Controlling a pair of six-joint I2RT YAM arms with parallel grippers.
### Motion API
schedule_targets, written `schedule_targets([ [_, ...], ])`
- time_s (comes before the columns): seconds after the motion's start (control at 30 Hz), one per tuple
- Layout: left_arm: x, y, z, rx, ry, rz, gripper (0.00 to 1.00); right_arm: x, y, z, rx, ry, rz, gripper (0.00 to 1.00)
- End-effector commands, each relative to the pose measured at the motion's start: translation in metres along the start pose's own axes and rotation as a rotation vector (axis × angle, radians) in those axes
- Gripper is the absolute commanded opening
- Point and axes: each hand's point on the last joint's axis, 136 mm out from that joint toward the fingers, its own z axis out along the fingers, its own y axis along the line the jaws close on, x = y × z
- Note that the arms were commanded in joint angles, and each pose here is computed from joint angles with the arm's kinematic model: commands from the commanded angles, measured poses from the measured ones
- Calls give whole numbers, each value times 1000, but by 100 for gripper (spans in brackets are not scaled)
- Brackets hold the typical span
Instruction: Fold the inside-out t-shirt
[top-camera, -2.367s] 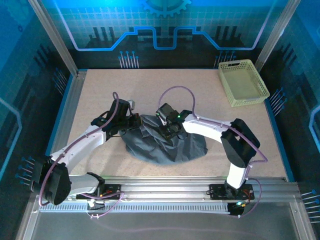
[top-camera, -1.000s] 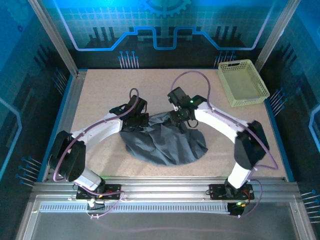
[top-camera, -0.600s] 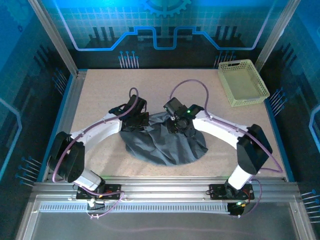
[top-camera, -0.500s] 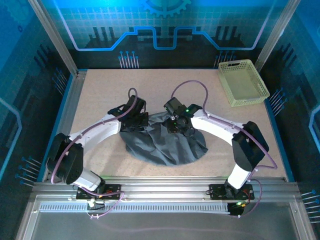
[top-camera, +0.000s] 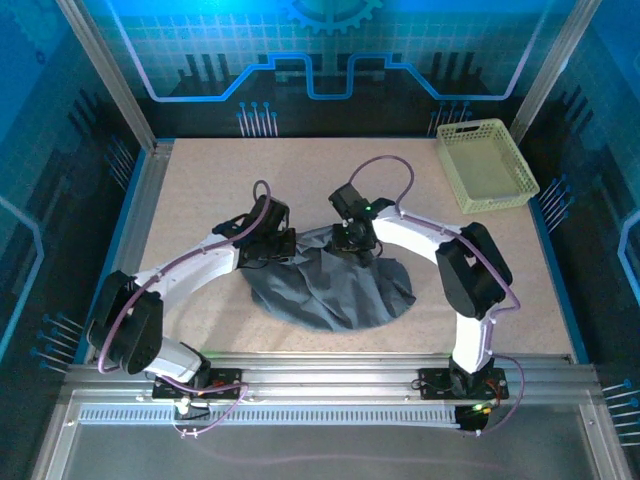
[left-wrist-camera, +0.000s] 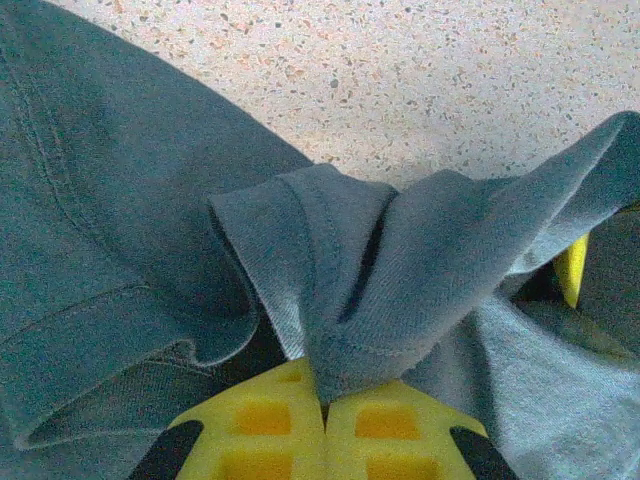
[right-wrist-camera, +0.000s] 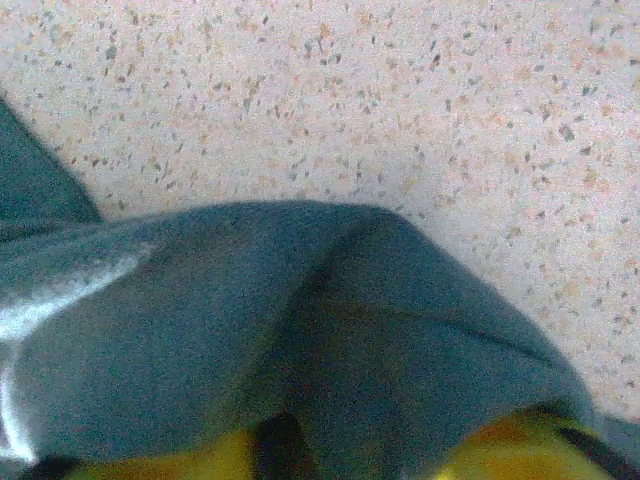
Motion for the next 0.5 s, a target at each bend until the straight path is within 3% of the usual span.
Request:
schedule_targets([
  [0.0,-4,-3,-8,26,-25,-13,0,-16,-3,-10,50,-47,-9,21],
  [0.07,-5,-1,-9,14,-29,-6,0,-19,-1,-24,65,-65,-46,8],
  [0.17,-10,7,-9,-31,-40,-2,0,-20,8,-66,55,-113,-131,1],
  [0.33,-22,22,1,-65,-31,-52,0,-4,27,-140,-103,-144,-237,0],
  [0.47,-30,37,15,-115,-3,-86,0,20,29,-179,-203,-139,-277,0],
])
